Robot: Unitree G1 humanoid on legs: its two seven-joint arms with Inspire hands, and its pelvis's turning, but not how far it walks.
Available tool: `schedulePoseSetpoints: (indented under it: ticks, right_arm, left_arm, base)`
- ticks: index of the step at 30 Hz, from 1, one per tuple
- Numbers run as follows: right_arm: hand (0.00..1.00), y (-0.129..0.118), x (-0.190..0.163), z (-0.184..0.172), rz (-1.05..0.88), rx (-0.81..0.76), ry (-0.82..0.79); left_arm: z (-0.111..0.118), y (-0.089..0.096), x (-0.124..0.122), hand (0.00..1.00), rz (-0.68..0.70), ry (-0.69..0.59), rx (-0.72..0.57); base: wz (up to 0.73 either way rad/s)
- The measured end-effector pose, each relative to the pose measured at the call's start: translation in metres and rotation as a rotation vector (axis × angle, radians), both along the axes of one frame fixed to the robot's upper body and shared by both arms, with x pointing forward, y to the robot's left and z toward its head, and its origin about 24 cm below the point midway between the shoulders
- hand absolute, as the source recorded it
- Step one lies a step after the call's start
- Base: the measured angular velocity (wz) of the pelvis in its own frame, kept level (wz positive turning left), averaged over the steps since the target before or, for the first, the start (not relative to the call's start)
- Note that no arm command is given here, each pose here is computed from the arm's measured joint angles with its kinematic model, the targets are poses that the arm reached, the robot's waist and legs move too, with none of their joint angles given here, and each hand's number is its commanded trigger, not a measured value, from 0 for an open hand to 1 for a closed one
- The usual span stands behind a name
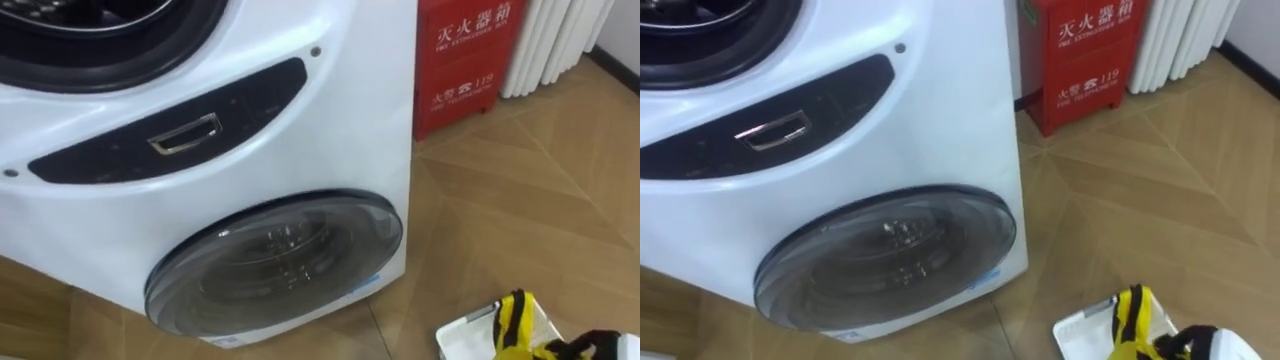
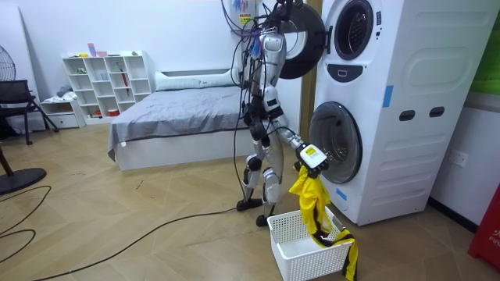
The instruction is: Pick clothes from washing machine
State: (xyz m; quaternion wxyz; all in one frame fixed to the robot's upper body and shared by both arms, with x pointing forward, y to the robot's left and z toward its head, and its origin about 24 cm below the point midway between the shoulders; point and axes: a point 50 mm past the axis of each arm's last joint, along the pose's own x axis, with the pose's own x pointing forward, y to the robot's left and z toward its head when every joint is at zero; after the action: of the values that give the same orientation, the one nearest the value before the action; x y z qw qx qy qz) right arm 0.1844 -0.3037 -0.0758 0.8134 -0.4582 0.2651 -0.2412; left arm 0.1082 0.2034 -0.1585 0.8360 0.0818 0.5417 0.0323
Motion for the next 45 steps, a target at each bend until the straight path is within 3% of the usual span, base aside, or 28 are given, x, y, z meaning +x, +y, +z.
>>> schedulePoseSetpoints:
  ticks: [1,12,13,14,15,16,17,24,37,45]
  right_arm:
    - [1.00,0.000,-0.001,0.000,-0.002,0.001,0.000]
    - [1.00,0.016,-0.018,-0.017,0.041,0.059,0.080]
    - [0.92,0.016,-0.019,-0.019,0.042,0.069,0.098]
    - [0.70,0.017,-0.020,-0.020,0.043,0.076,0.106]
    - [0.58,0.018,-0.024,-0.024,0.041,0.087,0.134]
    - [0.23,0.018,-0.027,-0.027,0.038,0.095,0.151]
    - [0.00,0.020,-0.033,-0.032,0.041,0.109,0.190]
    - [0.00,0.026,-0.040,-0.042,0.065,0.178,0.281]
    - [0.00,0.026,-0.044,-0.045,0.039,0.232,0.292]
    - [0.00,0.017,-0.075,-0.053,-0.076,0.276,0.338]
  left_arm:
    - [0.000,0.000,0.000,0.00,0.001,-0.001,0.000]
    - [-0.001,0.004,-0.005,0.00,0.006,0.012,0.007]
    - [-0.001,0.004,-0.007,0.00,0.012,0.013,0.006]
    - [-0.001,0.005,-0.008,0.00,0.017,0.012,0.006]
    - [-0.002,0.006,-0.010,0.00,0.023,0.013,0.007]
    - [-0.002,0.006,-0.010,0.00,0.023,0.014,0.008]
    - [-0.002,0.007,-0.010,0.00,0.023,0.015,0.009]
    - [-0.003,0.010,-0.015,0.00,0.022,0.040,0.011]
    - [-0.002,0.026,-0.019,0.00,0.068,0.055,0.041]
    - [-0.004,0.027,-0.038,0.00,0.086,0.089,0.049]
  base:
    - [0.00]
    - [-0.03]
    - [-0.05]
    - [-0.04]
    - [0.00]
    - [-0.03]
    - [0.00]
    - [0.02]
    - [0.08]
    - [0.09]
